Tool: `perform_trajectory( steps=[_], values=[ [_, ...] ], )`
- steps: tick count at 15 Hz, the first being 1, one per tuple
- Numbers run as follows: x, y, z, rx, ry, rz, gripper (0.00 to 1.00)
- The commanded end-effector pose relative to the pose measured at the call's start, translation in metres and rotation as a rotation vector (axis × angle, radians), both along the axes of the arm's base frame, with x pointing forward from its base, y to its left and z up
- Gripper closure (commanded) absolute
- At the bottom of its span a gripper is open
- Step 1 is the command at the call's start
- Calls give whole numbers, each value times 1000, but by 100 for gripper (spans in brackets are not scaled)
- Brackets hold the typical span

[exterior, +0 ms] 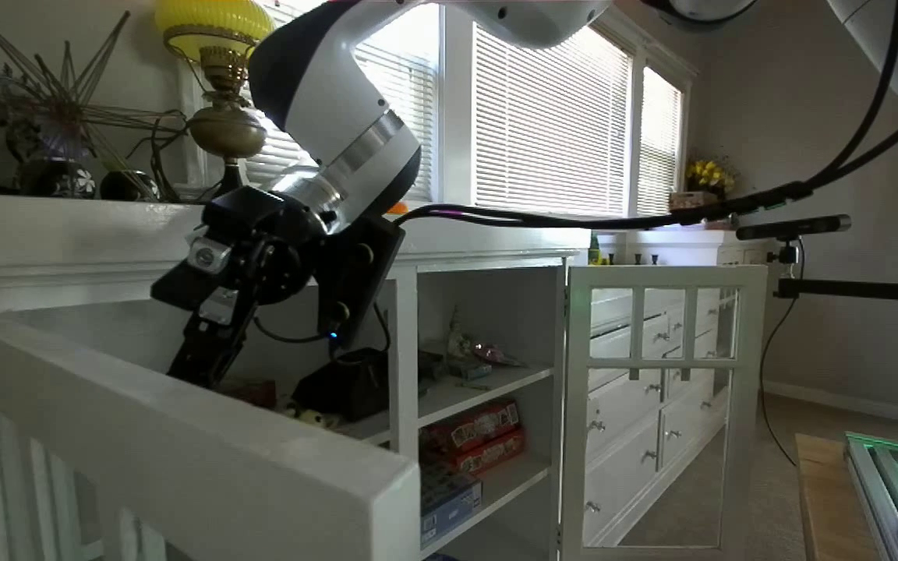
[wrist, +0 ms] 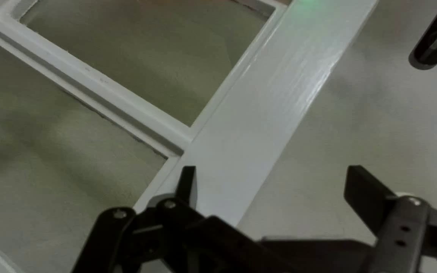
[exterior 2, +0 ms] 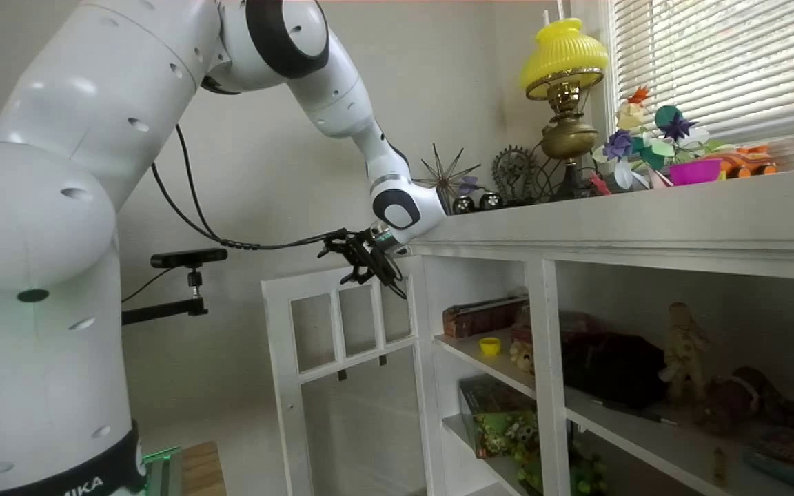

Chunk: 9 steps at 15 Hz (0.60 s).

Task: Open the left cabinet door

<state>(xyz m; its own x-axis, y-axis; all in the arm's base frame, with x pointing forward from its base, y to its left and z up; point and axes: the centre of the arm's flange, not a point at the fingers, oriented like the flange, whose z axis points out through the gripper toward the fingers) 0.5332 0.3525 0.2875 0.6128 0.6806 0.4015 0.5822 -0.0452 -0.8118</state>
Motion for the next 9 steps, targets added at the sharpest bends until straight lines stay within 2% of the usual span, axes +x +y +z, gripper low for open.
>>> perform_trajectory(
  steps=[1, 9],
  values=[
    [8, 23, 4, -9, 9, 66, 0],
    [5, 52, 4, 14, -15, 151, 0]
  ],
)
